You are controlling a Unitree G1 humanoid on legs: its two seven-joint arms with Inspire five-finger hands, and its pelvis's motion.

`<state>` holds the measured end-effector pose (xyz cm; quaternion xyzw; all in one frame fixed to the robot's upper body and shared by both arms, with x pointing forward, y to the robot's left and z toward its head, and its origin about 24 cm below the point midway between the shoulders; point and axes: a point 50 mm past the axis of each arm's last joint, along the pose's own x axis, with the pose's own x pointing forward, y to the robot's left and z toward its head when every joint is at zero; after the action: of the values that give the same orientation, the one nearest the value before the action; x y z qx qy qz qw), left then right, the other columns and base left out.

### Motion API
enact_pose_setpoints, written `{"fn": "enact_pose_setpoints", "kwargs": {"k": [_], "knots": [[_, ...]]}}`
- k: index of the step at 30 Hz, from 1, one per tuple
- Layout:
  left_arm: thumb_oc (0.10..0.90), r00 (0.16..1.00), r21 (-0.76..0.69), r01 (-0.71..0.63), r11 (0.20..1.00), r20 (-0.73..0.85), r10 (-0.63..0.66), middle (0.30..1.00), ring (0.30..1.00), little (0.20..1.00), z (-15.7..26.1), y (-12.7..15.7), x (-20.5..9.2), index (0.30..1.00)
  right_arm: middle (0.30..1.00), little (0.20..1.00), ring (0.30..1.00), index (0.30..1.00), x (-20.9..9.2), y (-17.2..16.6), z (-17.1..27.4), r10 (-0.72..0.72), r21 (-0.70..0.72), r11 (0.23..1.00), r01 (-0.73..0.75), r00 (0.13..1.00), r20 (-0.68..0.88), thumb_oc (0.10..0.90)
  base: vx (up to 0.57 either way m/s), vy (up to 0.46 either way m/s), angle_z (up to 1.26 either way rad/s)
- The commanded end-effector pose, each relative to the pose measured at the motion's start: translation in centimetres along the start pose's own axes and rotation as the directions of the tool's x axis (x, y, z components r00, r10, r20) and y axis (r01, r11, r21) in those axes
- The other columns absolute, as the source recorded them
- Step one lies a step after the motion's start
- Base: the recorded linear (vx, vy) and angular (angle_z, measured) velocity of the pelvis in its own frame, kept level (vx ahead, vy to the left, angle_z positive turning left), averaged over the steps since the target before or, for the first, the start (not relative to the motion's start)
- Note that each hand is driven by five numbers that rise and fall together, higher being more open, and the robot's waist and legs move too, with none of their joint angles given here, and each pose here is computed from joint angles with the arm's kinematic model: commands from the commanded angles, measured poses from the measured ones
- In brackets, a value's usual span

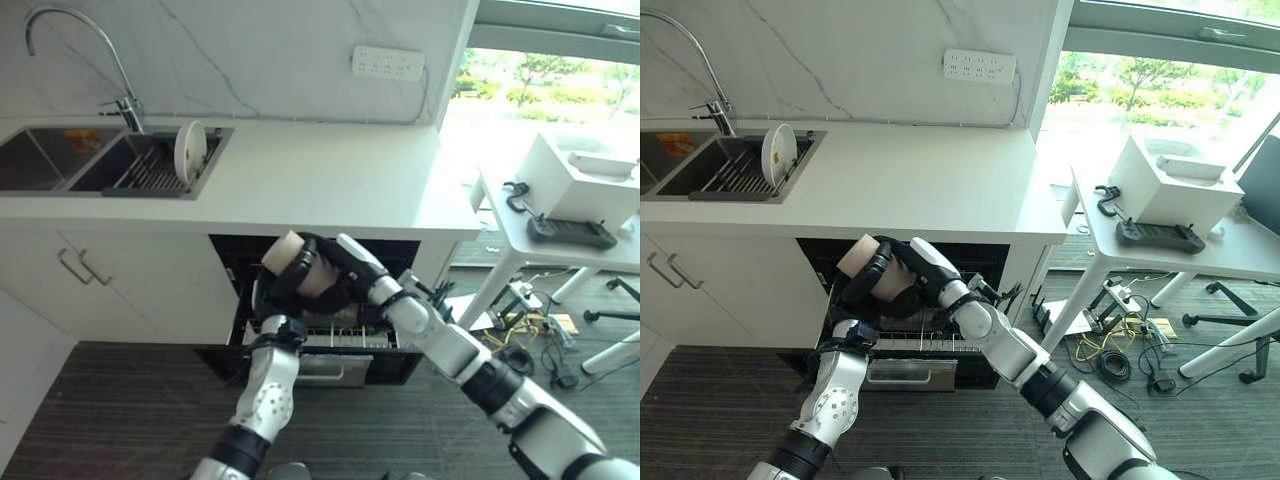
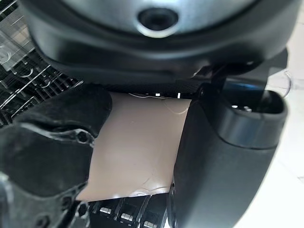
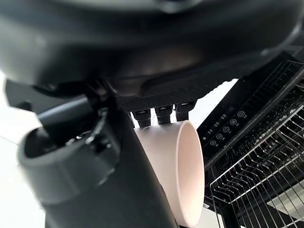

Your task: Place the dishes in the dishwasher.

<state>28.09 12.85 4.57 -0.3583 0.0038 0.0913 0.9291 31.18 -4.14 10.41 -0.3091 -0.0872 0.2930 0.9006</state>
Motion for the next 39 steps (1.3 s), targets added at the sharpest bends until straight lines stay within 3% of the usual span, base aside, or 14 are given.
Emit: {"fn": "enact_pose_setpoints", "kwargs": {"k": [1, 4, 5, 6, 7, 10, 16, 23, 24, 25, 31, 39], "knots": [[0.400, 0.884, 0.097, 0.405, 0.909, 0.214, -0.416, 0.300, 0.300, 0.300, 3.2, -9.9, 0.4, 0.300, 0.900, 0.900, 0.900, 0.900, 1.6, -0.8, 5.5, -0.027, -0.085, 0.995, 0.047, 0.973, 0.230, 0.800, 0.00, 0.000, 0.00], [0.400, 0.872, 0.121, 0.417, 0.901, 0.227, -0.434, 0.300, 0.300, 0.300, 3.4, -10.3, 0.2, 0.300, 0.900, 0.900, 0.900, 0.900, 1.7, -0.8, 5.4, -0.040, -0.085, 0.995, 0.061, 0.973, 0.228, 0.800, 0.00, 0.000, 0.00], [0.400, 0.868, 0.129, 0.420, 0.898, 0.231, -0.439, 0.300, 0.300, 0.300, 3.4, -10.4, 0.2, 0.300, 0.587, 0.587, 0.587, 0.587, 1.7, -0.8, 5.4, -0.044, -0.082, 0.995, 0.064, 0.972, 0.229, 0.591, 0.00, 0.000, 0.00], [0.400, 0.866, 0.132, 0.421, 0.897, 0.234, -0.441, 0.300, 0.300, 0.300, 3.4, -10.5, 0.2, 0.300, 0.382, 0.382, 0.382, 0.382, 1.7, -0.8, 5.5, -0.055, -0.083, 0.994, 0.077, 0.969, 0.240, 0.455, 0.00, 0.000, 0.00], [0.400, 0.865, 0.138, 0.421, 0.896, 0.237, -0.443, 0.300, 0.300, 0.300, 3.4, -10.5, 0.1, 0.300, 0.300, 0.300, 0.300, 0.300, 1.7, -0.8, 5.5, -0.066, -0.086, 0.992, 0.089, 0.967, 0.247, 0.400, 0.00, 0.000, 0.00], [0.400, 0.847, 0.180, 0.434, 0.883, 0.251, -0.468, 0.300, 0.300, 0.300, 3.6, -10.9, -0.1, 0.300, 0.300, 0.300, 0.300, 0.300, 1.7, -1.0, 5.8, -0.093, -0.084, 0.989, 0.119, 0.960, 0.264, 0.400, 0.00, 0.000, 0.00], [0.400, 0.730, 0.322, 0.557, 0.766, 0.249, -0.636, 0.300, 0.300, 0.300, 3.5, -12.9, -1.5, 0.300, 0.300, 0.300, 0.300, 0.300, 1.8, -1.4, 6.4, -0.163, 0.025, 0.986, 0.163, 0.944, 0.286, 0.400, 0.00, -0.002, 0.06], [0.400, 0.725, 0.332, 0.581, 0.743, 0.205, -0.658, 0.300, 0.300, 0.300, 2.9, -13.6, -1.8, 0.300, 0.300, 0.300, 0.300, 0.300, 1.7, -2.2, 7.3, -0.234, 0.111, 0.972, 0.209, 0.918, 0.319, 0.400, 0.00, -0.001, 0.01], [0.480, 0.721, 0.334, 0.588, 0.736, 0.194, -0.665, 0.420, 0.420, 0.420, 2.7, -13.6, -1.9, 0.420, 0.300, 0.300, 0.300, 0.300, 1.6, -2.3, 7.5, -0.244, 0.122, 0.969, 0.215, 0.915, 0.322, 0.400, 0.00, 0.000, 0.00], [0.800, 0.707, 0.342, 0.613, 0.712, 0.165, -0.688, 0.900, 0.900, 0.900, 2.3, -13.6, -2.0, 0.900, 0.300, 0.300, 0.300, 0.300, 1.4, -2.8, 7.8, -0.292, 0.167, 0.954, 0.249, 0.897, 0.331, 0.400, 0.00, 0.000, 0.00], [0.800, 0.627, 0.416, 0.686, 0.597, 0.078, -0.775, 0.900, 0.900, 0.900, 1.6, -14.2, -2.9, 0.900, 0.300, 0.300, 0.300, 0.300, 0.0, -6.6, 8.5, -0.558, 0.353, 0.820, 0.451, 0.767, 0.317, 0.400, -0.01, 0.027, 0.03], [0.800, 0.673, 0.474, 0.638, 0.607, 0.041, -0.739, 0.900, 0.900, 0.900, 1.5, -12.6, -2.6, 0.900, 0.300, 0.300, 0.300, 0.300, -4.5, -11.2, 8.0, -0.797, 0.494, 0.601, 0.628, 0.515, 0.316, 0.400, -0.02, 0.045, -0.03]]}}
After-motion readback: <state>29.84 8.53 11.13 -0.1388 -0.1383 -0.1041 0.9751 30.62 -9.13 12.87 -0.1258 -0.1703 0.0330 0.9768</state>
